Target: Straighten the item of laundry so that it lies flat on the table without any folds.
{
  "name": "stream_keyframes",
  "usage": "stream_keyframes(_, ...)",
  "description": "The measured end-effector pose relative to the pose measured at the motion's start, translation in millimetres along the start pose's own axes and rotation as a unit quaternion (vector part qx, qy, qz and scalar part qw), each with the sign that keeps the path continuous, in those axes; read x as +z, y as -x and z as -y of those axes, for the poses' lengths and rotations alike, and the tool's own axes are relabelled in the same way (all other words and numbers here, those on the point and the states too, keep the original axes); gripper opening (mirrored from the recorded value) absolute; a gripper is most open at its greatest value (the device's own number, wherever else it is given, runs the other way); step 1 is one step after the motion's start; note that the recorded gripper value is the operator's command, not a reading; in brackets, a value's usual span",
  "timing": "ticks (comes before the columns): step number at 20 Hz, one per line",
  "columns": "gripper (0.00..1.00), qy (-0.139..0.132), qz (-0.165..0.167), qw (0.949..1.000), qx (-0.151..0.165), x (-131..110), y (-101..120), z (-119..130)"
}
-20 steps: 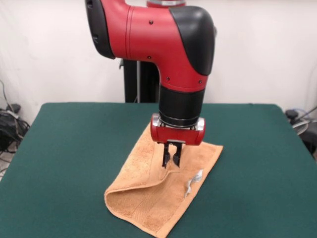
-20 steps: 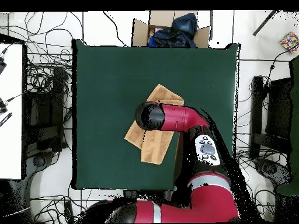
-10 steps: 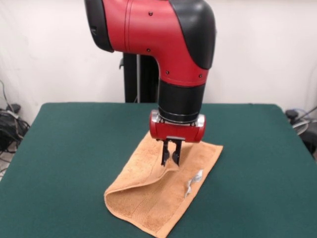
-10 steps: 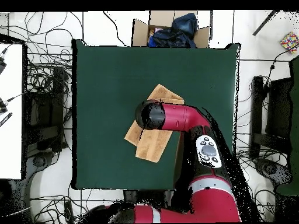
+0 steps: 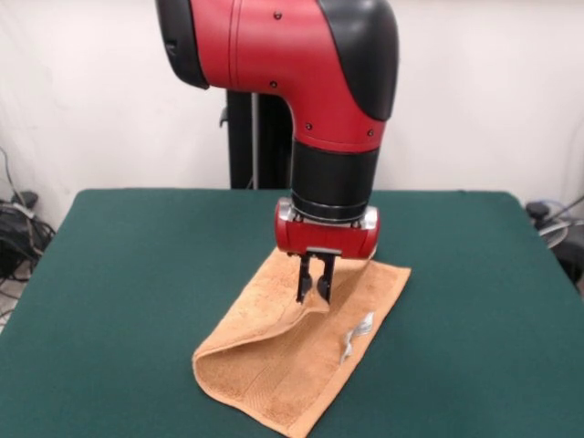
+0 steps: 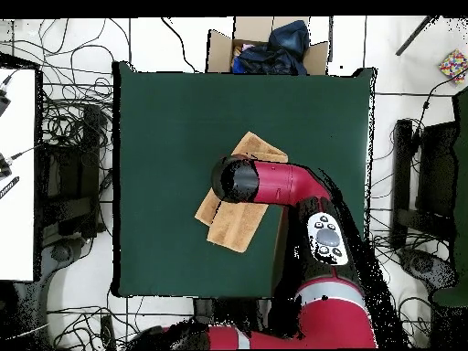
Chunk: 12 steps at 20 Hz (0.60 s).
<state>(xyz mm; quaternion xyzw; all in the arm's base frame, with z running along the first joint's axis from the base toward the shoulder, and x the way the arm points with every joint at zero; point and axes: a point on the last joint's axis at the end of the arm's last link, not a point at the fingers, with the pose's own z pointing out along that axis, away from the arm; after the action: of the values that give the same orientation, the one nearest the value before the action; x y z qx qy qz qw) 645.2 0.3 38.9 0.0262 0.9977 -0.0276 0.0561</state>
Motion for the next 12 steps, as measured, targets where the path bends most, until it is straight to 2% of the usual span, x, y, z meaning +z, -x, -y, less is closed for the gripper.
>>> stream_keyframes(5,0.0,0.0,0.001,1.0,0.002,-1,0,3)
stream_keyframes(12,0.0,0.001,0.001,0.9996,0.027,-10,-2,32)
